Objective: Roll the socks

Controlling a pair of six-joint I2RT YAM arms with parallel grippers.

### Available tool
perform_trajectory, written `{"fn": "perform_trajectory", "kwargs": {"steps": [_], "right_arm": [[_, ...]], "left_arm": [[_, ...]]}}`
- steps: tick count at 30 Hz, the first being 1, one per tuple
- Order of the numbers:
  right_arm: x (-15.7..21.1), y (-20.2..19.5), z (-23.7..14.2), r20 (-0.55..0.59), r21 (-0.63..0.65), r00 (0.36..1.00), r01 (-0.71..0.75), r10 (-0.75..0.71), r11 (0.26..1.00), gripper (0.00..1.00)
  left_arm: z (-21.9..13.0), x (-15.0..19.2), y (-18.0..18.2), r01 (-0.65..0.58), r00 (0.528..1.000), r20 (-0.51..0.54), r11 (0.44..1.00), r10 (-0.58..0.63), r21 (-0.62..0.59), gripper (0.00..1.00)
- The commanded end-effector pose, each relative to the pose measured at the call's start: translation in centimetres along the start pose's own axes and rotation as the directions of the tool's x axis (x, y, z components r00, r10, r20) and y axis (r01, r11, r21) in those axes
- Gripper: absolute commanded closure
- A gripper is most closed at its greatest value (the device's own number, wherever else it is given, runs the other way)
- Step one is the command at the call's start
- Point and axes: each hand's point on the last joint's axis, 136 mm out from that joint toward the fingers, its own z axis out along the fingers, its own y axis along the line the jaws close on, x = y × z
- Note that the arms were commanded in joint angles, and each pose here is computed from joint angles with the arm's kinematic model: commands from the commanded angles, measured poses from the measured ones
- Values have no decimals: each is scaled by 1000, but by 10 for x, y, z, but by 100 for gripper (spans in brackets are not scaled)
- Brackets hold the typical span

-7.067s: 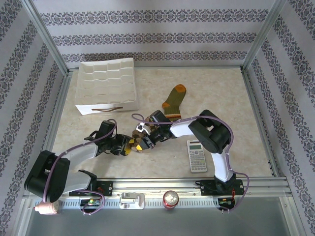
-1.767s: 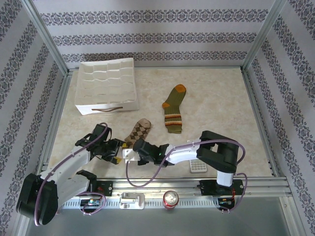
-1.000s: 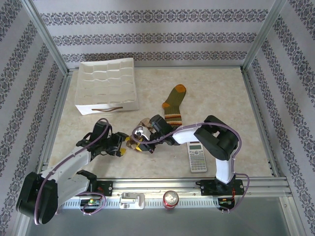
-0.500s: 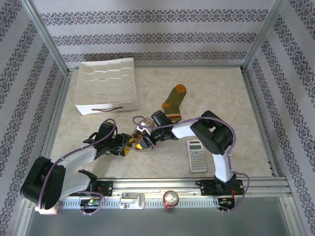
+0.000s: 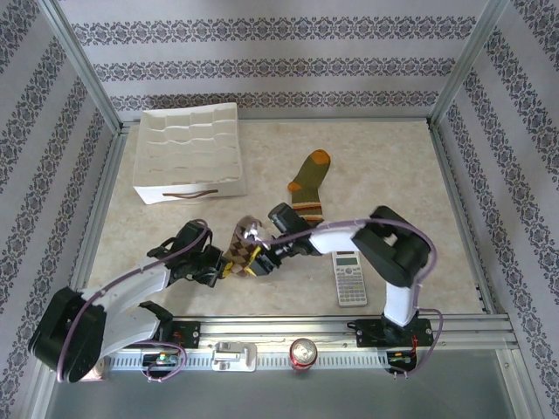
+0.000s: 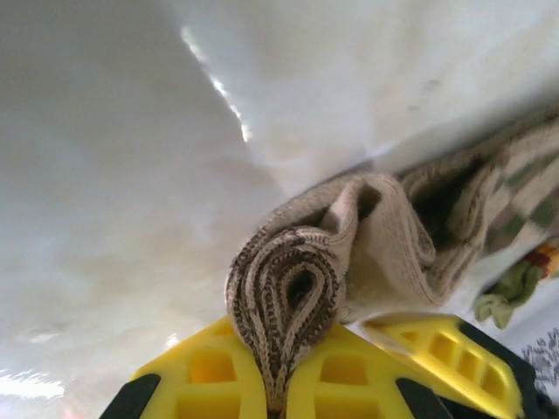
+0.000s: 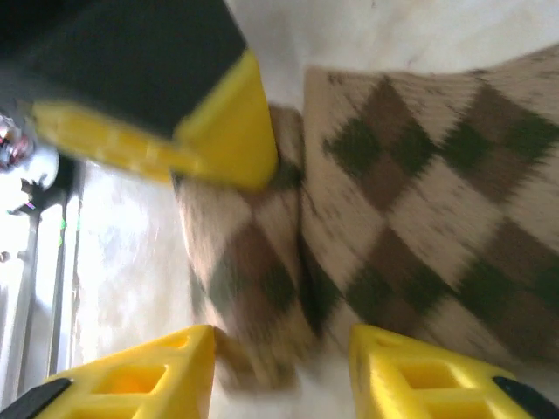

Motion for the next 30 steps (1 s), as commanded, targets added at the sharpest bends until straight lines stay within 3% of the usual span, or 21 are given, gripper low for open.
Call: {"fn": "perform_trajectory", "kwargs": {"steps": [1,7,15,20,29,30], "right_arm": [[-7,0,-23,-35,283,945,321,-325,904,47],[-9,32,-12,-202,430,790,603,-579,672,42],[-30,31,26,-343,477,652,741,-676,472,41],[-26,24,41,-375,444,636,762,-675,471,50],[8,-4,46,-412,440,719,695,-560,568,91],[9,-5,44,-401,439,733,680,-549,588,97]], "left_arm": [[-7,-7,60,143,989,75,969,-130,-201,100],[-5,-5,58,159,986,75,960,-146,-229,100],[1,-4,52,140,990,56,960,-131,-242,100],[1,-5,51,144,989,58,962,-134,-232,100],[3,-4,48,150,989,42,969,-145,-198,100],[3,-3,47,152,988,36,970,-148,-190,95]]}}
